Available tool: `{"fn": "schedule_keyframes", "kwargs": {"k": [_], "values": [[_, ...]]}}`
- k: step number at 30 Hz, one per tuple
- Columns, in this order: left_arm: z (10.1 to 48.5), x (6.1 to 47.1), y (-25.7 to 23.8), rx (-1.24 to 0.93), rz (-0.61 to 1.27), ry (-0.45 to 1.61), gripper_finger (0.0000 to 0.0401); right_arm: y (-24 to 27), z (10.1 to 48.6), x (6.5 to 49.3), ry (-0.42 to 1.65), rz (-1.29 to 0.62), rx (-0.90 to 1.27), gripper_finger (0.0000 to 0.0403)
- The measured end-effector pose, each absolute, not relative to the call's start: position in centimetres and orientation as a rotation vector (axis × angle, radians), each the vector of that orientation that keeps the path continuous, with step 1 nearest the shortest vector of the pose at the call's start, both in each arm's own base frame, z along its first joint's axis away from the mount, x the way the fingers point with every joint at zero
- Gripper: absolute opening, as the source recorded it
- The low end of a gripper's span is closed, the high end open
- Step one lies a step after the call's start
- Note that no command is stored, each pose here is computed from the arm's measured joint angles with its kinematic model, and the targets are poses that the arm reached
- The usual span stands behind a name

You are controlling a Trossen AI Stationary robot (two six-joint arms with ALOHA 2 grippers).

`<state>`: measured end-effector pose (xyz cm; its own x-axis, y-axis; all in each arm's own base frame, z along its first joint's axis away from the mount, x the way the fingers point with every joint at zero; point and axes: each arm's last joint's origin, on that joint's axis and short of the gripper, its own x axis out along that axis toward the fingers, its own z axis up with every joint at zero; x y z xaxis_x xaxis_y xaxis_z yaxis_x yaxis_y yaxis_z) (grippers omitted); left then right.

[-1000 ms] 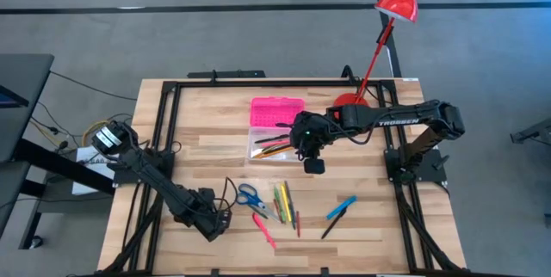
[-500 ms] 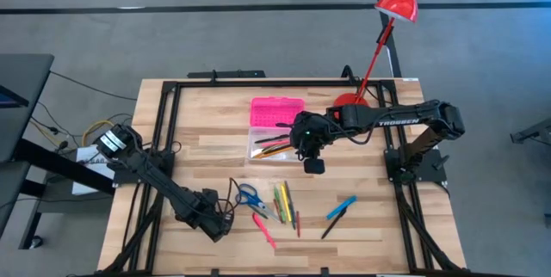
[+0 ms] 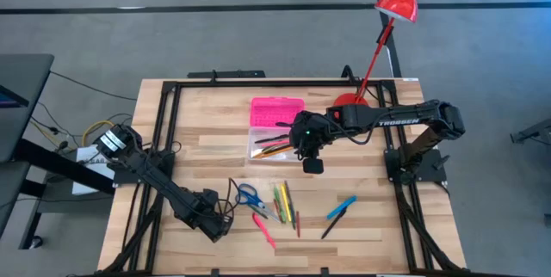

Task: Pick & place school supplies into a supply box
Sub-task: Put the green crayon into the pink supply box

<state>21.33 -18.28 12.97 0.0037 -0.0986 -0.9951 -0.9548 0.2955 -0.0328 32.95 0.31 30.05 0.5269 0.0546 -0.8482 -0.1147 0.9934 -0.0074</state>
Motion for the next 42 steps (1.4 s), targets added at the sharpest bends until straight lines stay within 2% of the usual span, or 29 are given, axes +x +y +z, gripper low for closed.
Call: {"fn": "schedule_keyframes", "kwargs": {"k": [15, 33, 42], "values": [[12.67, 21.09, -18.03, -0.895, 0.753, 1.440, 0.0087, 0.36, 30.06, 32.97, 1.010, 0.096, -0.055, 0.0067], [12.66, 21.13, -17.90, -0.225, 0.174, 1.499, 0.0040, 0.36, 30.05, 32.95, 1.013, 0.071, -0.010, 0.0067], [12.67, 21.16, -17.87, -0.084, 0.049, 1.500, 0.0035, 1.06, 30.03, 32.92, 1.018, 0.059, 0.037, 0.0067]]}}
